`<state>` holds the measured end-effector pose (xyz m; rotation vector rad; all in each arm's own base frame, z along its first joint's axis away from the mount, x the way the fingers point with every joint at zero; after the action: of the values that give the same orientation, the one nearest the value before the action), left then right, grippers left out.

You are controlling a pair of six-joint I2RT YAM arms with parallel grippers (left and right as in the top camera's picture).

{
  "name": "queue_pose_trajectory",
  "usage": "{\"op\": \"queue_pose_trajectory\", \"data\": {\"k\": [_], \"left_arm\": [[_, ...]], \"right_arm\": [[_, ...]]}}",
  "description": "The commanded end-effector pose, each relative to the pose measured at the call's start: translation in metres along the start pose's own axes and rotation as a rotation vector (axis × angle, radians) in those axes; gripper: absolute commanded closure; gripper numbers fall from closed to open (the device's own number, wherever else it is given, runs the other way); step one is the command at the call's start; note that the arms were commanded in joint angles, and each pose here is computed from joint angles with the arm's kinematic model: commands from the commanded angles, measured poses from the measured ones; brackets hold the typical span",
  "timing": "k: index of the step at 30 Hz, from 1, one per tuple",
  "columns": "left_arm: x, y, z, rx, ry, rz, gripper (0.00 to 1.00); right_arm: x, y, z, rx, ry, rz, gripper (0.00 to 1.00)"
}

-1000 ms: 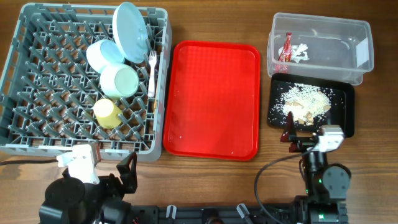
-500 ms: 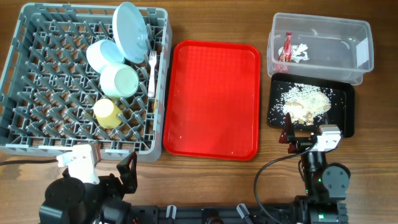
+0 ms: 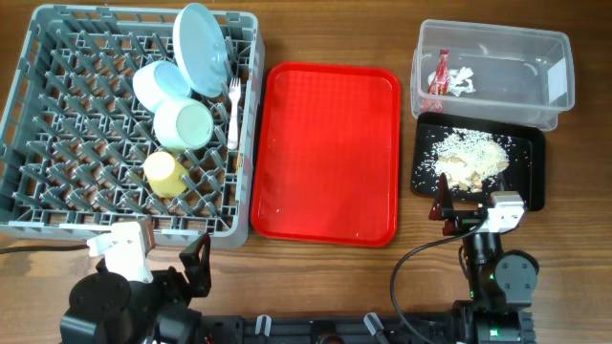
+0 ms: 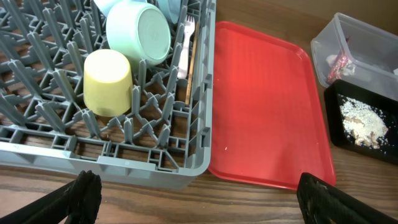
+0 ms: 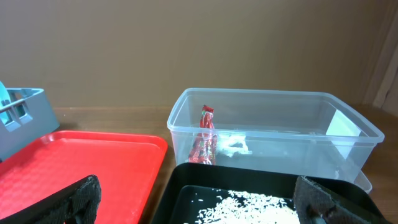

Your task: Sort waste into correct bins and load items into the dishwasher rack

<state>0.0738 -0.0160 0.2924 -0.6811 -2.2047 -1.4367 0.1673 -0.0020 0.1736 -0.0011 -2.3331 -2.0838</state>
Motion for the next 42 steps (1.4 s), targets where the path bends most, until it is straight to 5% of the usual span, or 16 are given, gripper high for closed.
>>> {"op": "queue_pose_trajectory", "data": {"k": [1,12,22,42], "left_arm": [[0.0,0.0,0.001,-0.009,0.007,-0.007,0.0],[0.0,0.0,0.003,0.002,0.021,-0.014,0.0],[-0.032,0.005,0.027,0.164,0.164,-0.182,0.0],[-0.127,-0.008,0.047,-0.011,-0.13,-0.76,0.0]], "right_arm": [[0.001,0.002,0.0,0.007,0.007,-0.015,0.0],[0.001,0.002,0.0,0.007,0.007,-0.015,0.0],[0.001,0.002,0.0,0.007,0.007,-0.015,0.0],[0.001,0.002,0.0,0.007,0.007,-0.015,0.0]]}}
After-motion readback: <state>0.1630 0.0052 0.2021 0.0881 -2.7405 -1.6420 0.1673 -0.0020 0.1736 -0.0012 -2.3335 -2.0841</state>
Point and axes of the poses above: each gripper's point midway between its finger pads, its own x axis back along the fingers, its own z axis along the line the jaws close on, y = z × x, the point moved 8 cm from there along x, back along the fingers, and after that the axes turned 7 degrees about x, right-handed, at the moved point
